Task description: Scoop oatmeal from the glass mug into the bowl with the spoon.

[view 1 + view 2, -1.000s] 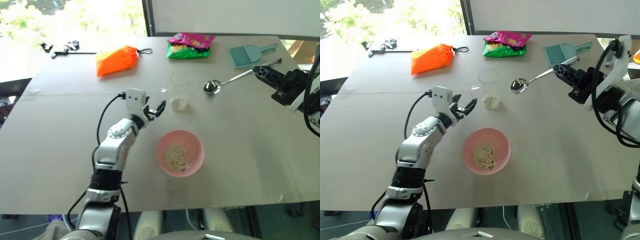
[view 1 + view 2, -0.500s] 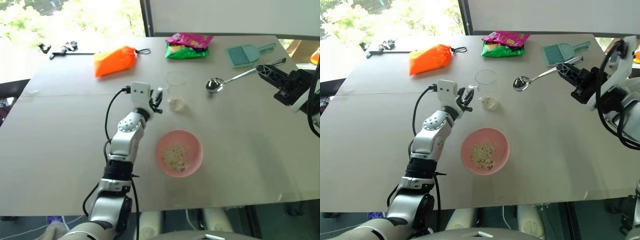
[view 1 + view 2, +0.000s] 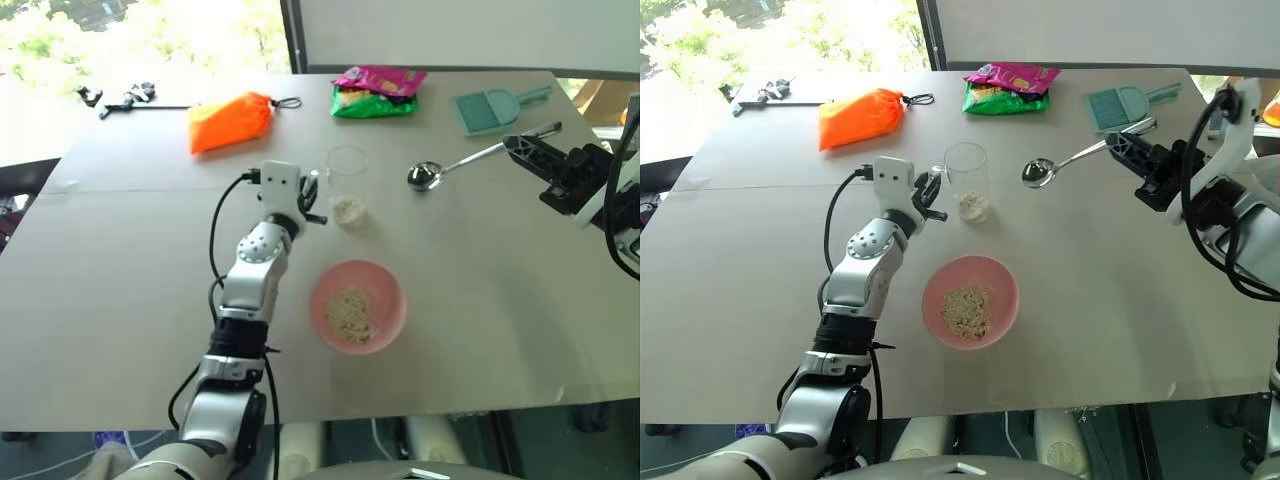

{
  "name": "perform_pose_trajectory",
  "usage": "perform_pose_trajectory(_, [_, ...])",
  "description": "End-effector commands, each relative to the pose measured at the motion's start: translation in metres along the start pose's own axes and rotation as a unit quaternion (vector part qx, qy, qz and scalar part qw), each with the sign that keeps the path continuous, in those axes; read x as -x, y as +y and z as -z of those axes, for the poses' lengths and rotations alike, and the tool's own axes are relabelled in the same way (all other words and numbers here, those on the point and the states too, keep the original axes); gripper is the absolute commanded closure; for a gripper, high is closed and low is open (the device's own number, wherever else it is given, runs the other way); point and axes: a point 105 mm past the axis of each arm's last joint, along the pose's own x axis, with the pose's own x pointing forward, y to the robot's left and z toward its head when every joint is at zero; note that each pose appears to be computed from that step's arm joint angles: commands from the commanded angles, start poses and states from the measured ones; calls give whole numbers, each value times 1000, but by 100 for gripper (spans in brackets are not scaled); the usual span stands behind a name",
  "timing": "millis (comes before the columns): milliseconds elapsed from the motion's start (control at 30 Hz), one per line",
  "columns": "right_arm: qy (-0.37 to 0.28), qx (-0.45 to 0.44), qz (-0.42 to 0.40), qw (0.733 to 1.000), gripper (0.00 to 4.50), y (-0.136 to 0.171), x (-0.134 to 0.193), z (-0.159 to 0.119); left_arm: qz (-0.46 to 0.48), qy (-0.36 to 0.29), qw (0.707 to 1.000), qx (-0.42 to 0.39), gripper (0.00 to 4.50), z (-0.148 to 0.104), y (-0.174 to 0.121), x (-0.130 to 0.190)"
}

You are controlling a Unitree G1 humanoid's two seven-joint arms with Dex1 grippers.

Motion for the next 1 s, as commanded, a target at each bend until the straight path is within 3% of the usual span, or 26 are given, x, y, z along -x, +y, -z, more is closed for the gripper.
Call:
perform_pose_trajectory(33, [-19,16,-17,1000,450,10,3,-9,-7,-33,999,-6,352,-18,7,-3])
perform_pose_trajectory(67, [-19,16,-17,1000,450,10,3,-9,-7,-33,999,-6,352,-18,7,-4])
perform_pose_trajectory(133, [-19,16,-17,1000,450,11,2,-9,-5,-36,999,-6,440,-19,7,-5])
perform_pose_trajectory(167, [-19,17,-17,1000,450,11,2,-9,-3,-38,999,-6,446,-20,7,-5])
perform_pose_trajectory(333, [-17,21,-28,999,450,17,-1,-8,-11,-44,999,-5,446,-23,10,-4])
perform_pose_trajectory(433, [-19,38,-57,997,450,34,-11,-11,-19,-67,997,-14,446,-37,15,-3])
perform_pose_trajectory(700, [-35,86,-139,986,450,83,-51,-33,16,-135,981,-139,446,-73,13,3])
perform_pose_trajectory(1000, [-6,189,-144,971,450,89,-80,-14,46,-184,960,-205,446,-98,7,19])
